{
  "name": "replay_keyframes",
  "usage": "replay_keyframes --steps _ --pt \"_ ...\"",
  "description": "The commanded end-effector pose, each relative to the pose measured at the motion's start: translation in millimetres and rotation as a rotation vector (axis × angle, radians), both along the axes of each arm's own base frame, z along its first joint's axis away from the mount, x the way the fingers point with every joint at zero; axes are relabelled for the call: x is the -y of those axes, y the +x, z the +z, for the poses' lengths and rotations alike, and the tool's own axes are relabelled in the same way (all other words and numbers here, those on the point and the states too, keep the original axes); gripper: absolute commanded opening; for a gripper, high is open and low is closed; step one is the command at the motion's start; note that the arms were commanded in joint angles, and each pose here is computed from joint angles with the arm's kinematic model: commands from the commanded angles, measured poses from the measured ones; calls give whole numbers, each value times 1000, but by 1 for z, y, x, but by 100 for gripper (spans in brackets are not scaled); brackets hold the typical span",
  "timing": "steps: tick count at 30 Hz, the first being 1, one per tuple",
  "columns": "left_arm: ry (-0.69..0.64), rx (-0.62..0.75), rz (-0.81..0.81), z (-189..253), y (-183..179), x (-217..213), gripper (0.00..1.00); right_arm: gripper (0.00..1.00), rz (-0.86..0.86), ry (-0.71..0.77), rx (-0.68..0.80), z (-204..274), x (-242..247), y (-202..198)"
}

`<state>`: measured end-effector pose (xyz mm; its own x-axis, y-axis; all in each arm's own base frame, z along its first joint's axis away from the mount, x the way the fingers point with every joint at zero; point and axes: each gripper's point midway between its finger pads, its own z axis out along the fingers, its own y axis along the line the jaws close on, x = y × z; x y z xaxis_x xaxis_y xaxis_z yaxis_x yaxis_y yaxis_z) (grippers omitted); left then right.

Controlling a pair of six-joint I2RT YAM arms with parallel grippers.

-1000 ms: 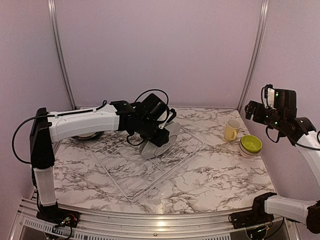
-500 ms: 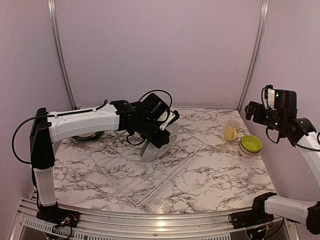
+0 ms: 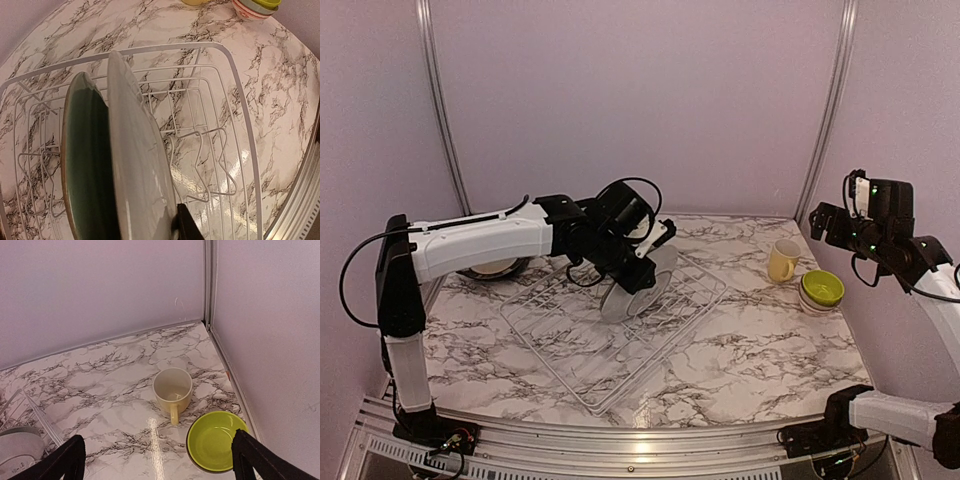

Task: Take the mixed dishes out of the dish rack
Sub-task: Grab the plate from the dish rack.

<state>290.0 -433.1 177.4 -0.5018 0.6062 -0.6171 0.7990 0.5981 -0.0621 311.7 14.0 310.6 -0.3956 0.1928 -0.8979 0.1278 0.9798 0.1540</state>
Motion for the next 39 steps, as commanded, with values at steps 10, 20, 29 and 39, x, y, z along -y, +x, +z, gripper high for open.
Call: replay_keyframes --steps 10,20,29,39 --pt "-265 15 -108 109 -36 6 0 98 33 26 40 16 -7 4" --pt "-458 14 -107 163 -52 2 0 99 51 37 17 7 -12 10" --pt "-677 106 -196 224 -76 -20 0 99 65 47 14 5 -15 14" --pt "-791 410 -20 292 -66 -95 0 98 64 48 15 5 -15 13"
